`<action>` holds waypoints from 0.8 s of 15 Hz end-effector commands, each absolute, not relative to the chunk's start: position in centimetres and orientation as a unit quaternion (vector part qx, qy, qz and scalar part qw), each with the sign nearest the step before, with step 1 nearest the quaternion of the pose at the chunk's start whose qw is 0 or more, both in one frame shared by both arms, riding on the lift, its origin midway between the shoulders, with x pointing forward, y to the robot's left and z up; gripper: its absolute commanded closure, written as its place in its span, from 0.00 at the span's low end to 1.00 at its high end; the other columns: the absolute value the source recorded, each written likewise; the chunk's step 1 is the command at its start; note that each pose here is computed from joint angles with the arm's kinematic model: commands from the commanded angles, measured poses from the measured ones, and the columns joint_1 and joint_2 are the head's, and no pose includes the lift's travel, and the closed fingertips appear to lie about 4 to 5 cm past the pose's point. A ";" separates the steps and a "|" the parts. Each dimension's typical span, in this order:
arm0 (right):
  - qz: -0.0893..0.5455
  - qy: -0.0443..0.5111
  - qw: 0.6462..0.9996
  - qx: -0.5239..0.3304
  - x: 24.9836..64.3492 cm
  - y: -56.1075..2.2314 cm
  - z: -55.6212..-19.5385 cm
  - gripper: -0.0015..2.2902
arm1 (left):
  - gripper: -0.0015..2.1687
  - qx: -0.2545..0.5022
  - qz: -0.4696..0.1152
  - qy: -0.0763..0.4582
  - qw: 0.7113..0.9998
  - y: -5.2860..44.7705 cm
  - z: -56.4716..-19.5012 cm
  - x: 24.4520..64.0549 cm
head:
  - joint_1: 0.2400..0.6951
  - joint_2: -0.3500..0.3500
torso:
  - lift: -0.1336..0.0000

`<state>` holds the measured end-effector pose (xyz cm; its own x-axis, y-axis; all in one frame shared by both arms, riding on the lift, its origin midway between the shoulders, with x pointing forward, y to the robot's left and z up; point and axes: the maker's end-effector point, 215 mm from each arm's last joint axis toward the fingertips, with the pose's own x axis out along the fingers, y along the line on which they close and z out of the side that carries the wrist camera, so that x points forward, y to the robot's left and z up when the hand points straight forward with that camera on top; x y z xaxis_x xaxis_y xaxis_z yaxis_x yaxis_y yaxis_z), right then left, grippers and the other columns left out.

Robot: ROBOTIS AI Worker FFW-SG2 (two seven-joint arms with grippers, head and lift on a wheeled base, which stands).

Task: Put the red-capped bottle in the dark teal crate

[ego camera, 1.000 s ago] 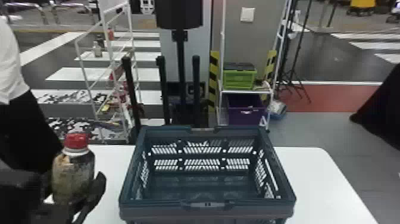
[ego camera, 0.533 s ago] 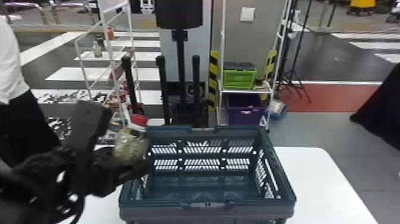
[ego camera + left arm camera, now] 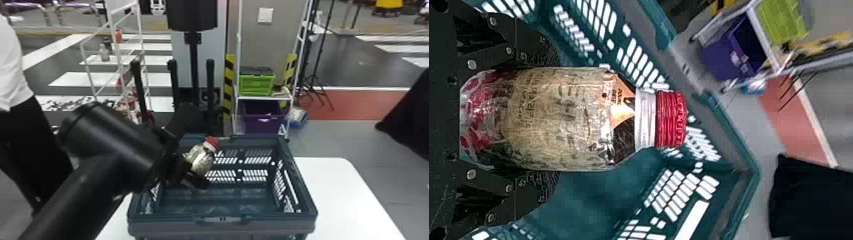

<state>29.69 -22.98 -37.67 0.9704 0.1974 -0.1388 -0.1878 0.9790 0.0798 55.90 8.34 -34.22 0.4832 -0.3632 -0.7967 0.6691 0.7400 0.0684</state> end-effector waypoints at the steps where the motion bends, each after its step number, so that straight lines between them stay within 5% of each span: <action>1: 0.095 0.076 0.992 0.033 29.6 -23.3 -37.9 0.07 | 0.85 0.206 -0.334 0.422 0.818 7.0 -36.5 58.1 | 0.57 0.50 | 1.00; 7: 0.095 0.082 0.992 0.032 29.3 -23.4 -38.5 0.07 | 0.85 0.257 -0.431 0.437 0.746 2.2 -43.5 59.7 | 0.57 0.50 | 1.00; 12: 0.093 0.075 0.992 0.032 29.0 -23.6 -37.9 0.07 | 0.85 0.307 -0.448 0.434 0.719 2.5 -47.2 59.5 | 0.57 0.50 | 1.00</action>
